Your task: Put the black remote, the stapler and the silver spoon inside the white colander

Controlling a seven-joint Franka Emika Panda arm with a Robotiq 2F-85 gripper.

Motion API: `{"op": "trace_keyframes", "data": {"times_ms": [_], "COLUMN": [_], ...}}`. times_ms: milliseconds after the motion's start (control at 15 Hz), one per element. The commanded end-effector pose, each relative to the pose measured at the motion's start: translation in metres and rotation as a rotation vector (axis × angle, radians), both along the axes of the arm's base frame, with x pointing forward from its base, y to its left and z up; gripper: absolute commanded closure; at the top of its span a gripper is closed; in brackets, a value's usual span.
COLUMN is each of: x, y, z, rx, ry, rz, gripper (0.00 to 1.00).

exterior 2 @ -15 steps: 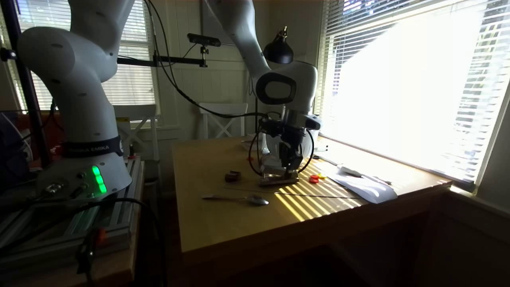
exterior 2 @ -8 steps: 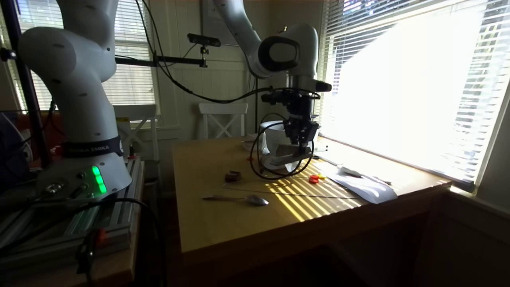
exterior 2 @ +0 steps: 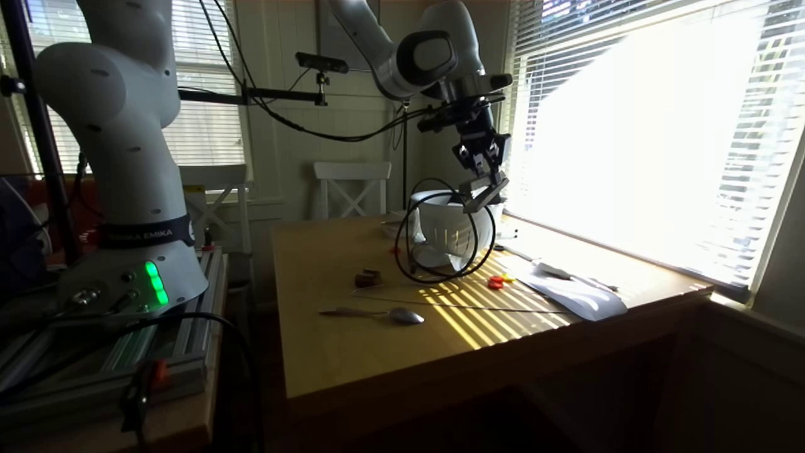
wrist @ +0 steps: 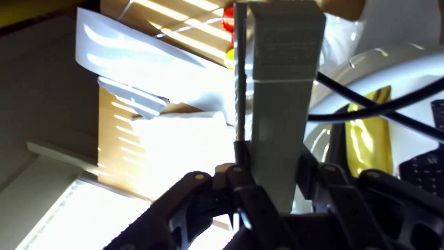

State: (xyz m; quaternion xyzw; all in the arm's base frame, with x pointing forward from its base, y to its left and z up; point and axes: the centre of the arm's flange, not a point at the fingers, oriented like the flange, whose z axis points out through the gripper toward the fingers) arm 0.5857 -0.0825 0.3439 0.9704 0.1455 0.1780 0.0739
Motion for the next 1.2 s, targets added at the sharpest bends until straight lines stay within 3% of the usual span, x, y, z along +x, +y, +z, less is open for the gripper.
{"op": "trace_keyframes", "data": {"times_ms": [0, 267, 467, 667, 800, 1133], "x": [0.033, 0.055, 0.069, 0.076, 0.072, 0.037], "y": [0.071, 0.144, 0.169, 0.16, 0.145, 0.099], "z": [0.016, 0.05, 0.034, 0.005, -0.017, -0.03], "rx": [-0.031, -0.105, -0.119, -0.094, -0.03, 0.051], "ry": [-0.028, -0.061, -0.074, -0.055, -0.054, -0.099], "rz": [0.198, 0.412, 0.576, 0.745, 0.834, 0.874], "gripper": [0.89, 0.89, 0.89, 0.89, 0.89, 0.89]}}
